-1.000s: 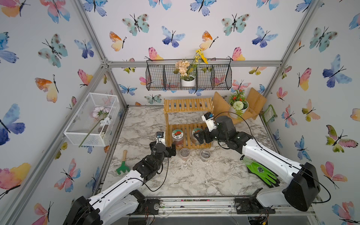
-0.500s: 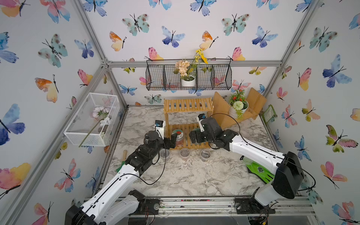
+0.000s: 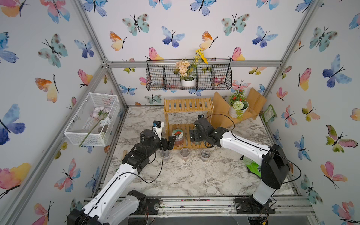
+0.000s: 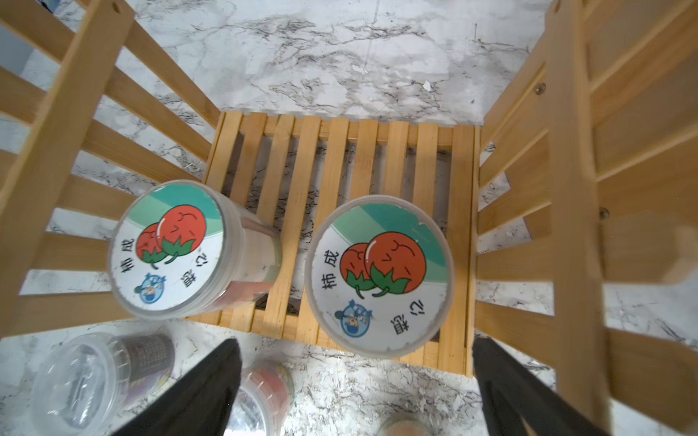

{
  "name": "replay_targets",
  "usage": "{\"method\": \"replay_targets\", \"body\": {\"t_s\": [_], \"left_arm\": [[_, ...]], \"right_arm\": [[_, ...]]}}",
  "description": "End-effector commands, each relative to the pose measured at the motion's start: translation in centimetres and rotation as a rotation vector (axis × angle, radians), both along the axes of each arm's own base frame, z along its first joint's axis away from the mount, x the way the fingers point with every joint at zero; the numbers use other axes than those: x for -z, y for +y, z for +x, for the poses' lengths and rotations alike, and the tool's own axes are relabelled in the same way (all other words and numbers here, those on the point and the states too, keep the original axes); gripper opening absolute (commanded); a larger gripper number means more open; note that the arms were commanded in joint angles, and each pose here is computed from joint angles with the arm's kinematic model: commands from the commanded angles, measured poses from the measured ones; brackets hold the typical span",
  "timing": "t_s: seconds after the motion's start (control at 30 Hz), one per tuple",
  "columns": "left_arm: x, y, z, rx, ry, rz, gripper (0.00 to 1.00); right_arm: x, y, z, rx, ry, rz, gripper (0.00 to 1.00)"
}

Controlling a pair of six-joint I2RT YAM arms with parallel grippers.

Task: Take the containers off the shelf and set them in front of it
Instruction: 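Pick up a container from the shelf.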

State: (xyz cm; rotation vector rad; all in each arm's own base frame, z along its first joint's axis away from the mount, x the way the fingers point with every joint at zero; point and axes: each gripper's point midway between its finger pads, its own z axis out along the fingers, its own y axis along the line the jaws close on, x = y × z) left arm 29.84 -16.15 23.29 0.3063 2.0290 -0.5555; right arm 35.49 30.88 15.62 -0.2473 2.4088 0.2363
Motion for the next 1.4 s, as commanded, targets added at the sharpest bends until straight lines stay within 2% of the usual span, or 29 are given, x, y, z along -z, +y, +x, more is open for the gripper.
{"method": "replay_targets", "body": {"t_s": [0.0,1.0,1.3,1.37], "left_arm": [[-0.9,-0.6,-0.5,0.05,-0.006,-0.017,0.99],[-0.5,1.1,0.2,0.025,0.008,-0.026,0.99],[-0.7,1.5,0.2,0.014,0.002,-0.028,0.99],[-0.7,1.5,0.2,0.014,0.002,-0.029,0.99]], "right_arm": [[-0.2,-0.7,0.8,0.066,-0.024,-0.048,0.98],[5.5,0.7,2.4,0.099,0.038,-0.108,0.98],[5.9,0.6,2.9,0.101,0.035,-0.114,0.99],[5.9,0.7,2.8,0.091,0.037,-0.113,0.93]]}}
